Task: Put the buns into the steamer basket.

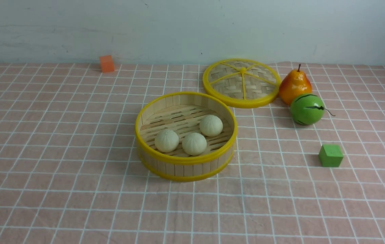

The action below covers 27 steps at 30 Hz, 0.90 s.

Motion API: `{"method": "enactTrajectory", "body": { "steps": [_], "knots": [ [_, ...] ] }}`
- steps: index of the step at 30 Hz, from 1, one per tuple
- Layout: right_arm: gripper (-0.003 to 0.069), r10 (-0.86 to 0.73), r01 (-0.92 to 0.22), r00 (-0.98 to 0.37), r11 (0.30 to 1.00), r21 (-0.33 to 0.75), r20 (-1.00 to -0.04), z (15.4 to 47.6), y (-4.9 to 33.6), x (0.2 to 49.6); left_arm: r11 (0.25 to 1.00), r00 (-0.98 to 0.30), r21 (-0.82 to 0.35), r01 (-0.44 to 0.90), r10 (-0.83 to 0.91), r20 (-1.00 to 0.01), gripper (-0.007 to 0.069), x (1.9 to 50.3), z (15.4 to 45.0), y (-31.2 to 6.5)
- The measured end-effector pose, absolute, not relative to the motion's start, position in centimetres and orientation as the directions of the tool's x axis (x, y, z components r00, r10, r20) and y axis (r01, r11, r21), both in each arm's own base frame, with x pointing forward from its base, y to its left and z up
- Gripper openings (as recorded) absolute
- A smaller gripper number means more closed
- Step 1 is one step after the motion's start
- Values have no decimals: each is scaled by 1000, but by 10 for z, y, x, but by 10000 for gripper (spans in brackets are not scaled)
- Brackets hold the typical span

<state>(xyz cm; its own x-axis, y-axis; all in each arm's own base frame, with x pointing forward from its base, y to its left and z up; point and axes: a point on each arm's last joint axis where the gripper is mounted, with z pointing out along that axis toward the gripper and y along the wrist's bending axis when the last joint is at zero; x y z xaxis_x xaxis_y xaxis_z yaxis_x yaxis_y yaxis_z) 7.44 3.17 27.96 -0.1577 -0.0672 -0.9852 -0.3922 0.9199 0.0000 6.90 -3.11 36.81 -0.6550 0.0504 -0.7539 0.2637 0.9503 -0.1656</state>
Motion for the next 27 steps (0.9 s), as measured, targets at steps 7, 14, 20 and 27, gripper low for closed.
{"method": "enactTrajectory", "body": {
  "steps": [7, 14, 20, 27],
  "knots": [
    [-14, 61, -130, -123, 989, 77, -991, 208, 9, 57, 950, -655, -166, 264, 50, -754, 38, 69, 368, -31],
    [-14, 47, -35, -250, 998, 57, -967, 176, 3, 54, 950, -655, -165, 263, 51, -754, 38, 69, 368, -31],
    [-14, 51, -10, -275, 998, 56, -960, 175, 2, 53, 950, -655, -165, 263, 51, -754, 38, 69, 368, -31],
    [-14, 94, 66, -288, 995, 78, -953, 174, -2, 52, 950, -655, -165, 263, 51, -754, 38, 69, 368, -31]
  ]
}}
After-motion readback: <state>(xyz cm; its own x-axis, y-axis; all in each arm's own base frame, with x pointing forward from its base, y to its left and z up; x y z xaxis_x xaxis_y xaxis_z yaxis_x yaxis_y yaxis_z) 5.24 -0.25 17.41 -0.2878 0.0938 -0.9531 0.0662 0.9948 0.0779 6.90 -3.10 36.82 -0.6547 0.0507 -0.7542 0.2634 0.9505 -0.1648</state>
